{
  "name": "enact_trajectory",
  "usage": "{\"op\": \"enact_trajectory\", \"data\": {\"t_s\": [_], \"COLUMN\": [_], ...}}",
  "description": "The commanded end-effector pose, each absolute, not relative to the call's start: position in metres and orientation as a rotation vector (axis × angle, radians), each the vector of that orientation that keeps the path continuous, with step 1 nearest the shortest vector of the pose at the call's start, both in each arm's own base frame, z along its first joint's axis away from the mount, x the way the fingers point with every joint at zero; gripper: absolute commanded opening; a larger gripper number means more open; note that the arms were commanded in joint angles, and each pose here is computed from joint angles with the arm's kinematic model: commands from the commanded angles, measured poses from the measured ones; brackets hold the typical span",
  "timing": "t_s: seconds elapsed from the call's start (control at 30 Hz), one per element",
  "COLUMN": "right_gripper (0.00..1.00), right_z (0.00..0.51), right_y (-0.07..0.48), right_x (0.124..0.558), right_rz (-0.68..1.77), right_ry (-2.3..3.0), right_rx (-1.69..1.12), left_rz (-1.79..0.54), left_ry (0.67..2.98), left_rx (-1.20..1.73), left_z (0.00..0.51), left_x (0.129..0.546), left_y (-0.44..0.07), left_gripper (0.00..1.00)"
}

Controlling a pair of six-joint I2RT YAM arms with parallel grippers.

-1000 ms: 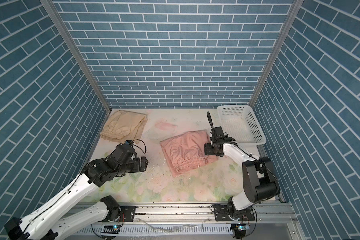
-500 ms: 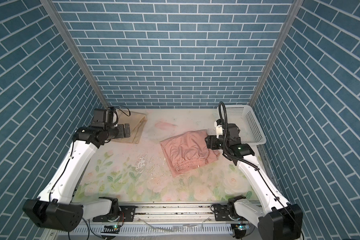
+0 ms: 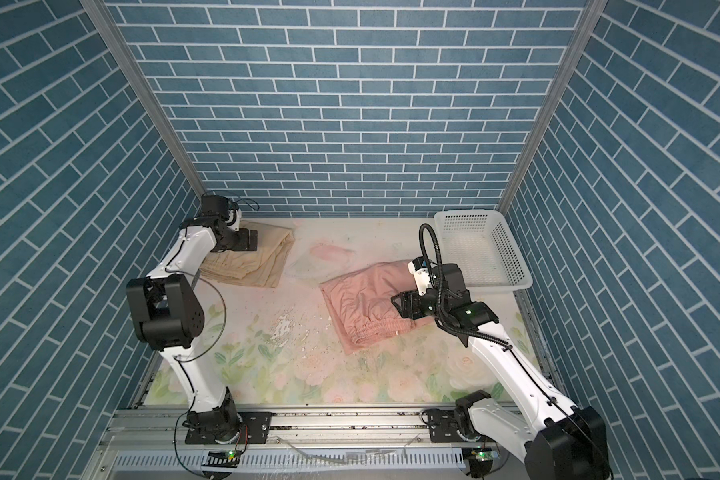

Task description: Fold and stack the shorts

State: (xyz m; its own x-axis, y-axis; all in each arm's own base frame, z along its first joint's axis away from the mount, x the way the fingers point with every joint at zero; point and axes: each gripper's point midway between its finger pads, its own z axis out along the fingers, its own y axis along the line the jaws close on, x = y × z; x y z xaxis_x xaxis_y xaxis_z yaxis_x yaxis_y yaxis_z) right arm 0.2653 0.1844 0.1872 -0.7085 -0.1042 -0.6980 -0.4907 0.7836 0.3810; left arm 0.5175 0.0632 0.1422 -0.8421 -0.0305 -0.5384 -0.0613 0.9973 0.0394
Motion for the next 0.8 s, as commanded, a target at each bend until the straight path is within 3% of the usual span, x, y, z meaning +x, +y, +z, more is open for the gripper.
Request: {"op": "enact_trajectory", "data": {"t_s": [0.0,0.33,0.77], "right_gripper": [0.73,0.73,0.73], "right_z": [0.199,0.201,0.184], "right_y": [0.191,0.200,0.203], "right_x": [0.266,0.276,0.289], "right_rz": [0.770,0.836,0.812], "right_ry": [2.228,2.210,2.292], "right_rx": [-0.459,-0.407,-0.404], "left_rz": [0.082,0.054,-0.327], "left_ry": [2.631,2.819,2.892], "left_rx": [0.030,0.042,-0.245], "left_z": [0.125,0.052,0.020], "left_x": [0.532,0.551,0.506], "left_y": [0.064,0.069,0.024], "left_gripper": [1.00,1.00,1.00]}}
